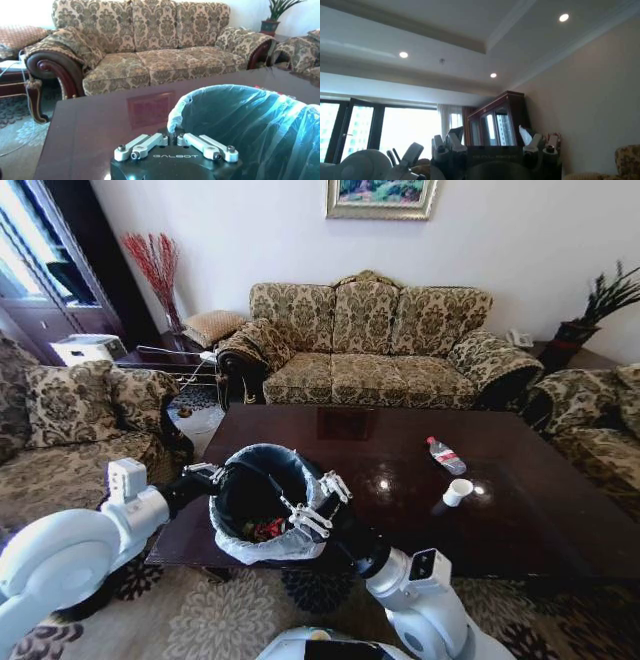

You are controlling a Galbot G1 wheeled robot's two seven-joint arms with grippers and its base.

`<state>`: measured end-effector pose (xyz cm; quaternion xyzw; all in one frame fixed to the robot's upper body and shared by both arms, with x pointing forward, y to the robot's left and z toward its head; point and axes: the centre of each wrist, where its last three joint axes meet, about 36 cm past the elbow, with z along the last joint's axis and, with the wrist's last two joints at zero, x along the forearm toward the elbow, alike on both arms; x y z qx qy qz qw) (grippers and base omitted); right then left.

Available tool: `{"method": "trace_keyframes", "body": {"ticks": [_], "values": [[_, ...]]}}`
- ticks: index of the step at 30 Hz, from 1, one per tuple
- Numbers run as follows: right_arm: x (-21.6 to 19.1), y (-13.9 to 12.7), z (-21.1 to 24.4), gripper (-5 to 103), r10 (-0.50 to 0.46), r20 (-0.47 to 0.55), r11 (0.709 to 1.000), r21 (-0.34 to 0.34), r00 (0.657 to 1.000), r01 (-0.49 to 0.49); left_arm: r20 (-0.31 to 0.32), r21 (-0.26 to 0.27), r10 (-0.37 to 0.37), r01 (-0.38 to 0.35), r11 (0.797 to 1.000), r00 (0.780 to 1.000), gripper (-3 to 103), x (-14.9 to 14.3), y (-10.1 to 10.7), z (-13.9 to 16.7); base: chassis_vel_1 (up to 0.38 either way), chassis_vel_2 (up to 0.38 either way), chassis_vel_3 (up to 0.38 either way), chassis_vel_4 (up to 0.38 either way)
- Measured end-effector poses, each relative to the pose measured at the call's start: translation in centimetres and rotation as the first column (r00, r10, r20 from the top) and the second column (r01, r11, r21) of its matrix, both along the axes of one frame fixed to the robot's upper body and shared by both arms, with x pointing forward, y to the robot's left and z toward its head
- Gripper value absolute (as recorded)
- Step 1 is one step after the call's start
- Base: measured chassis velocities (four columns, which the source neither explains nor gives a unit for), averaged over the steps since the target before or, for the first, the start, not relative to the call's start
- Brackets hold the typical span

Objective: Move to the front of the table and place the trash on the table into the trash bin.

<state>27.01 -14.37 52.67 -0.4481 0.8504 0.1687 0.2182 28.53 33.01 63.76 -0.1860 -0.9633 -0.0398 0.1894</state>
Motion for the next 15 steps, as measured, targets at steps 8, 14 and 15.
{"method": "trace_keyframes", "body": {"ticks": [8, 14, 15], "values": [[2.3, -3.8, -1.4, 99, -0.374, -0.12, 0.925, 0.018, 0.92, 0.379, 0.046, 0.001, 0.039, -0.039, 0.999, 0.998, 4, -0.1, 0.7, 0.0, 0.0, 0.0, 0.0, 0.0], [4.1, -8.8, -3.9, 100, -0.591, -0.208, 0.801, -0.044, 0.779, 0.597, 0.065, -0.001, 0.081, -0.081, 0.997, 0.995, 4, -0.3, 1.4, -0.9, 0.0, 0.0, 0.0, 0.0], [4.1, -8.8, -3.9, 100, -0.591, -0.208, 0.801, -0.044, 0.779, 0.597, 0.065, -0.001, 0.081, -0.081, 0.997, 0.995, 4, -0.3, 1.4, -0.9, 0.0, 0.0, 0.0, 0.0]]}}
